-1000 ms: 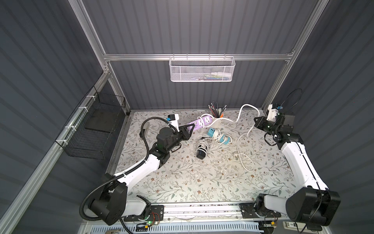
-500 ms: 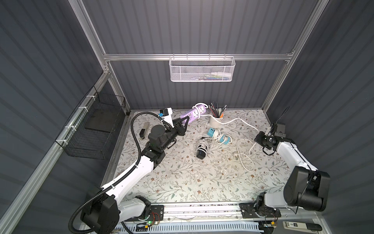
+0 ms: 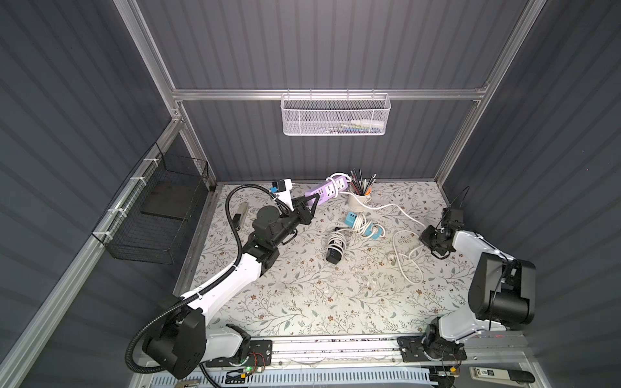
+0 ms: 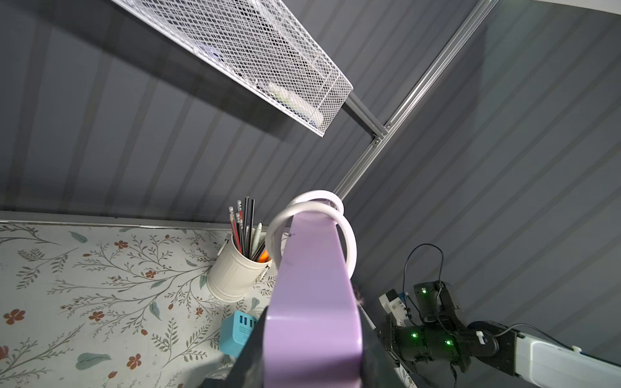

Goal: Unwrap the cord wrapped around the power strip
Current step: Unwrap the power cord from the power strip.

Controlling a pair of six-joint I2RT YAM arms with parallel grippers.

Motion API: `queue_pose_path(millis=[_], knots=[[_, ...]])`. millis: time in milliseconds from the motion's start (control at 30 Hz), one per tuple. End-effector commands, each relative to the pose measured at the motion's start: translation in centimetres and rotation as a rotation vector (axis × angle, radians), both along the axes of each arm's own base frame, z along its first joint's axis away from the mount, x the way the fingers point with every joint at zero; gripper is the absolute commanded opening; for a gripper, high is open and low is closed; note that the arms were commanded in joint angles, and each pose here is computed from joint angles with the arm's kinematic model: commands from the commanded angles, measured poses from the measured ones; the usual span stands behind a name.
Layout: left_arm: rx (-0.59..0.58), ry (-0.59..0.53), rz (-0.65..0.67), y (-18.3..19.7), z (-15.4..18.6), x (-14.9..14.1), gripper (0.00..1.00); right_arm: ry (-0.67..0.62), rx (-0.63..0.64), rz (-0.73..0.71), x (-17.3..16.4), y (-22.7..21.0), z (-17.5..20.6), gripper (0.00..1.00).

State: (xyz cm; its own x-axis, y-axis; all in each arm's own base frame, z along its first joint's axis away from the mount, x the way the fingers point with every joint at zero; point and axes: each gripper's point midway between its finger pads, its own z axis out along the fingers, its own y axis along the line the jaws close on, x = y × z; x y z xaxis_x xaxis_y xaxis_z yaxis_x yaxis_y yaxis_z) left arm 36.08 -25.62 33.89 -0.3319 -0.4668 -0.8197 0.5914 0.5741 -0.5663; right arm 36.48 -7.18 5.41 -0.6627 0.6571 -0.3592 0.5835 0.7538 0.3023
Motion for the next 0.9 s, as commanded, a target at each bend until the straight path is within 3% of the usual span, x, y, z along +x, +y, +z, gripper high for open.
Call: queue_pose_path(millis=[0,167,333,500,667,867], knots=[[-0.101,-0.117,-0.057,-0.7,4.5,-0.8,0.0,0.135,0.051,-0.006,-2.6,0.9,-3.2,0.0],[-0.077,-0.111,-0.103,-2.5,3.9,-1.1,0.0,0.084,0.099,0.04,-1.3,2.3,-3.0,0.2],[-0.076,-0.1,-0.136,-3.7,3.4,-1.2,0.0,0.003,0.058,0.092,-0.2,3.2,-0.4,0.54],[-0.077,-0.098,-0.151,-4.1,3.3,-1.4,0.0,-0.09,0.025,0.123,0.1,3.5,3.0,0.63],[-0.084,-0.101,-0.167,-4.4,4.0,-1.5,0.0,-0.316,-0.022,0.273,1.3,6.7,8.9,0.98],[-0.092,-0.101,-0.16,-4.4,5.7,-1.6,0.0,-0.673,0.122,0.547,2.7,14.8,14.6,0.99]])
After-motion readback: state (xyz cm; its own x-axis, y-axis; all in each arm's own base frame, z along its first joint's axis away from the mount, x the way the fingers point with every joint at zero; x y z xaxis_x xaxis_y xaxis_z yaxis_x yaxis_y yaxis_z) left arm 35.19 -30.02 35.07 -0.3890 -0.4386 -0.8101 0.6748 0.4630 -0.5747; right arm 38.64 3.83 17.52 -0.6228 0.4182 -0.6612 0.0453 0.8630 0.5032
